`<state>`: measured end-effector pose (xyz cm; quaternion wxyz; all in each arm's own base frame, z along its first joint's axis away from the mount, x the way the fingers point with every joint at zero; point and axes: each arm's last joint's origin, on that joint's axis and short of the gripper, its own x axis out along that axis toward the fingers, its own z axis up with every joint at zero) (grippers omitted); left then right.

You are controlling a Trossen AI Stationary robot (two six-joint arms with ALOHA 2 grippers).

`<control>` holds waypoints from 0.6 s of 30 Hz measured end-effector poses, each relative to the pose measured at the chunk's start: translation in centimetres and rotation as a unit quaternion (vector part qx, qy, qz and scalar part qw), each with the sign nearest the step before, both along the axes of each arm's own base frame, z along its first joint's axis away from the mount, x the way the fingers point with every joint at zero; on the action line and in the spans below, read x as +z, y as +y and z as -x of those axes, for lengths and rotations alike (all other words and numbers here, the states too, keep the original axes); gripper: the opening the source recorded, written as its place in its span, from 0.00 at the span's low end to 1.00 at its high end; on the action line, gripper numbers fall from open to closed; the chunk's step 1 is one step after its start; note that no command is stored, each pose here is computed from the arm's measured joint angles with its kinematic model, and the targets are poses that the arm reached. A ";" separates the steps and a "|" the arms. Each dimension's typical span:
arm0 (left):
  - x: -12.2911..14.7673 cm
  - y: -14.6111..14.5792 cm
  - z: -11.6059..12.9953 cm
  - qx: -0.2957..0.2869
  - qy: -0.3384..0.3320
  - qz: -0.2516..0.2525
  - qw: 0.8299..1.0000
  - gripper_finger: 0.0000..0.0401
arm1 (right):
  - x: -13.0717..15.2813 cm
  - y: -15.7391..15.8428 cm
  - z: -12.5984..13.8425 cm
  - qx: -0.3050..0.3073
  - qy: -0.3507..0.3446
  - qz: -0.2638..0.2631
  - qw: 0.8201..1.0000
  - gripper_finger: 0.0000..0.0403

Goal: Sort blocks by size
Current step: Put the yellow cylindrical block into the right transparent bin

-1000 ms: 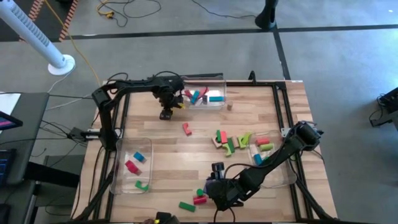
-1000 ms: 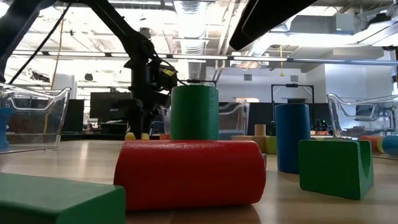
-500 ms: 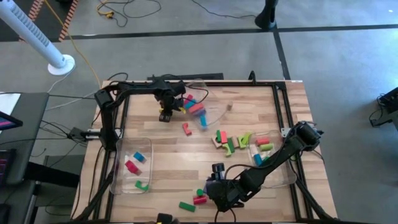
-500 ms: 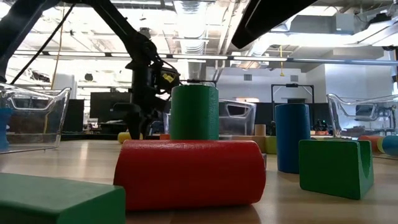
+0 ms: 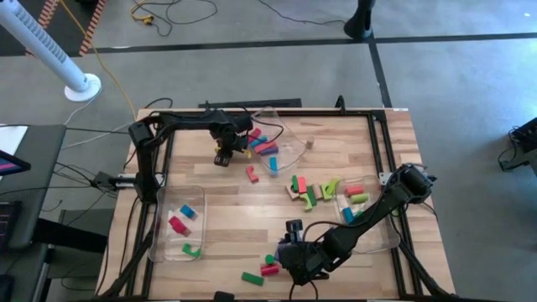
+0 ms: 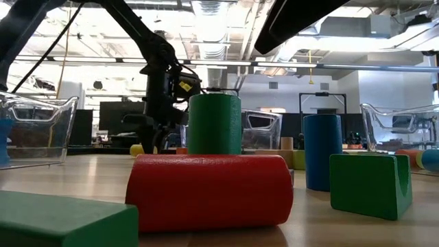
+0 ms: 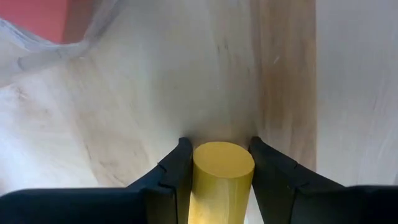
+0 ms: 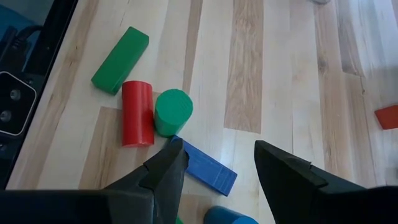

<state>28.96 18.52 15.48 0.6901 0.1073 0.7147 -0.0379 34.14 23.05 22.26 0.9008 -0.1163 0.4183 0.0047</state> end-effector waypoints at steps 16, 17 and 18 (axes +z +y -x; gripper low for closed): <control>8.1 -2.9 -1.6 -0.004 -0.047 0.002 0.999 0.31 | 0.0 0.0 0.0 0.000 0.001 0.002 1.000 0.55; 9.1 -3.3 -1.5 -0.009 -0.062 -0.004 0.998 0.31 | 0.0 0.0 0.0 0.000 0.001 0.002 1.000 0.55; 10.0 -3.8 -1.4 -0.014 -0.076 -0.012 0.997 0.31 | 0.0 0.0 0.0 0.000 0.002 0.003 1.000 0.55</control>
